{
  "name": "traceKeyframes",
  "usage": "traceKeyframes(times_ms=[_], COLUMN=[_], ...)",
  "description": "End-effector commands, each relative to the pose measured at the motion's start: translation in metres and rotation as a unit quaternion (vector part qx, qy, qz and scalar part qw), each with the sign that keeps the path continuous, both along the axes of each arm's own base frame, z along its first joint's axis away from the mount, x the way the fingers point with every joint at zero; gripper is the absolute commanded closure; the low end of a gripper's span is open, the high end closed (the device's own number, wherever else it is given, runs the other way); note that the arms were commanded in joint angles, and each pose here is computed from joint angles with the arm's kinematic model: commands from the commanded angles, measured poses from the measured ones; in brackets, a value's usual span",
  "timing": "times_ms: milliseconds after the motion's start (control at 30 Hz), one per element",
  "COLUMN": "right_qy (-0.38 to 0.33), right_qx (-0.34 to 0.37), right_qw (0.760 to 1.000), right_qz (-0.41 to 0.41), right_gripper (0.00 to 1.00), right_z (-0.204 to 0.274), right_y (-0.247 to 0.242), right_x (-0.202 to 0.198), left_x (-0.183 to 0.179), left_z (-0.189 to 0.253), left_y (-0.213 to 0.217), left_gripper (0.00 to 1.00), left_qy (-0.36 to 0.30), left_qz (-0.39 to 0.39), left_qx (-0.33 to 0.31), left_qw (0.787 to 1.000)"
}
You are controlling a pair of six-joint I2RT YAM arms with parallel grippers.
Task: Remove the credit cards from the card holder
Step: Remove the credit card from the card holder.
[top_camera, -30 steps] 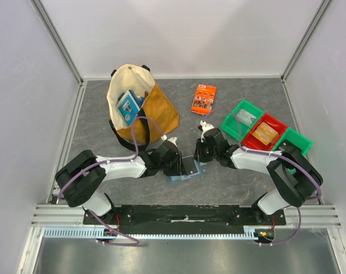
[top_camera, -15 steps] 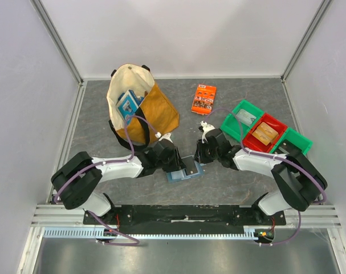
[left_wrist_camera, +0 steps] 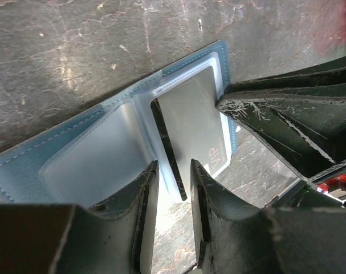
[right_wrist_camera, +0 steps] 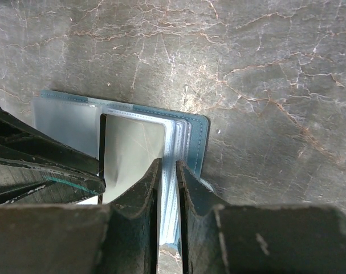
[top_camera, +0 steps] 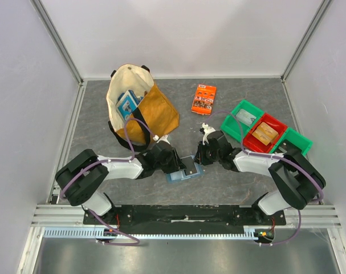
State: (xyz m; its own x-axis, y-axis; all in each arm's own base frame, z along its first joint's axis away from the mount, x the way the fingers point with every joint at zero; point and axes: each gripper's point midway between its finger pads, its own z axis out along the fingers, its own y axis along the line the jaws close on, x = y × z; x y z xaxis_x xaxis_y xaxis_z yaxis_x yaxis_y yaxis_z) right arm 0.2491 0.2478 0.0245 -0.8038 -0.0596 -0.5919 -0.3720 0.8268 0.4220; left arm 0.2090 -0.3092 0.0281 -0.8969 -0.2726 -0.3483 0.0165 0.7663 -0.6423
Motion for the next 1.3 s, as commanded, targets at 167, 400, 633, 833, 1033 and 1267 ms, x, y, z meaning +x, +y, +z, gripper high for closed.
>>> traceKeyframes(times_ms=[167,400,633,833,1033,1267], right_qy=[0.05,0.053,0.058,0.06,0.063,0.056], right_qx=[-0.029,-0.036,-0.059,-0.085,-0.101,-0.1], right_qw=[0.998,0.998,0.997,0.994,0.993,0.993], right_qz=[0.01,0.004,-0.004,-0.018,-0.023,-0.023], right_gripper=[0.8,0.8,0.8,0.81,0.82,0.83], right_z=[-0.029,-0.033,-0.041,-0.048,-0.052,-0.047], right_y=[-0.012,-0.017,-0.025,-0.035,-0.04,-0.04], right_x=[-0.025,-0.026,-0.027,-0.027,-0.027,-0.025], left_x=[-0.002,-0.003,-0.007,-0.014,-0.017,-0.021], left_z=[0.001,-0.001,-0.003,-0.005,-0.007,-0.013], left_y=[-0.011,-0.007,-0.001,0.008,0.013,0.014], left_gripper=[0.68,0.87,0.98,0.98,0.98,0.98], left_qy=[0.025,0.028,0.033,0.038,0.042,0.053], left_qz=[0.008,0.016,0.025,0.033,0.039,0.035], left_qx=[-0.04,-0.039,-0.04,-0.043,-0.043,-0.043], left_qw=[0.999,0.999,0.998,0.998,0.997,0.997])
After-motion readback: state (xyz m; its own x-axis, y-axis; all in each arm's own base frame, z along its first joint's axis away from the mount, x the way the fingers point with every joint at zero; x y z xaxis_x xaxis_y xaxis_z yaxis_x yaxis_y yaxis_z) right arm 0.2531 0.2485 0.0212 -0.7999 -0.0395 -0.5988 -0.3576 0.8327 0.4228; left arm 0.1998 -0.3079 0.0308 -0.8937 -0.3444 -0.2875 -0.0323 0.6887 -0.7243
